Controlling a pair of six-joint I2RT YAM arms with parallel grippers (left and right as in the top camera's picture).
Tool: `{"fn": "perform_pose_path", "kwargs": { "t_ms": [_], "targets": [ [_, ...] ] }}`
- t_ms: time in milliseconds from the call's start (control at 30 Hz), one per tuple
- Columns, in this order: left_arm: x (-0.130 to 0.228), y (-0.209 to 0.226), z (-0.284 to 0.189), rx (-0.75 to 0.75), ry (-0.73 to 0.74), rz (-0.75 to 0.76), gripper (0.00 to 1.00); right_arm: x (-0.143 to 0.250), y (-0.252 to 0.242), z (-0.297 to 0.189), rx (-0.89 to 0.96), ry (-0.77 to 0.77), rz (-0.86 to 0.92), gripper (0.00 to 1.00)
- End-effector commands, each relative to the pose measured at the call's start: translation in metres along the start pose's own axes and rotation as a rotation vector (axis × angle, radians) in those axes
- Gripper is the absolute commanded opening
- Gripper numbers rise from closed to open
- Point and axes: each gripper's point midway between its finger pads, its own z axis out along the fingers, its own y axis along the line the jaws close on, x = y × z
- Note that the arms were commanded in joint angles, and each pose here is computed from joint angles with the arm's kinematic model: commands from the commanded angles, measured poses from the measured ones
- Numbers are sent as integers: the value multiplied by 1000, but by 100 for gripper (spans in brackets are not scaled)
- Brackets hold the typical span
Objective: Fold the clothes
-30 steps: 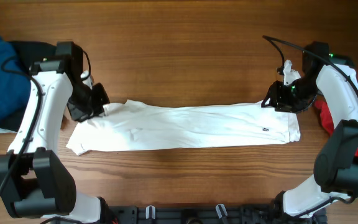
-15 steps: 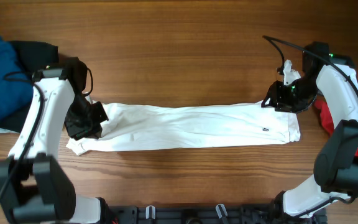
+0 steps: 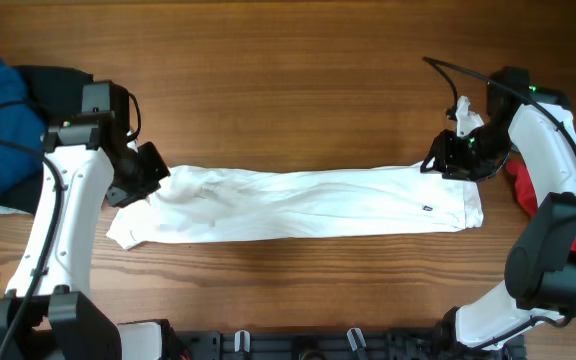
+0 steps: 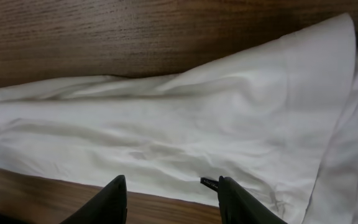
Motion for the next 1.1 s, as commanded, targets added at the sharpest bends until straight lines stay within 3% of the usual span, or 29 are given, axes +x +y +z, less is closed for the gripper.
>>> {"fn": "perform_pose_path", "kwargs": {
  "t_ms": [0,133,333,367,433,533,733,833,1067],
  "targets": [
    [0,18,27,-82,-23,-45,7,0,3,-7,12,-21,-18,48],
    [0,19,50,-69,-49,-46,5,0,0,-7,30,-20,-17,46],
    [-4,13,33,-38,-74,-44,5,2,0,-7,30,-13,-15,48],
    [-3,12,26,-25,-73,-44,11,2,0,-7,30,-13,-15,48],
    [1,8,13,5,-75,-44,31,2,0,-7,30,-13,-16,49],
    [26,15,3,0,-1,-45,49,2,0,-7,30,-13,-16,49],
    [46,22,35,-15,60,-74,56,4,0,-7,29,-2,-14,50],
    [50,24,54,-5,49,-76,54,7,0,-7,28,10,-8,50],
    [36,19,73,10,-2,-75,32,12,-6,-19,79,-13,88,42]
  ]
}}
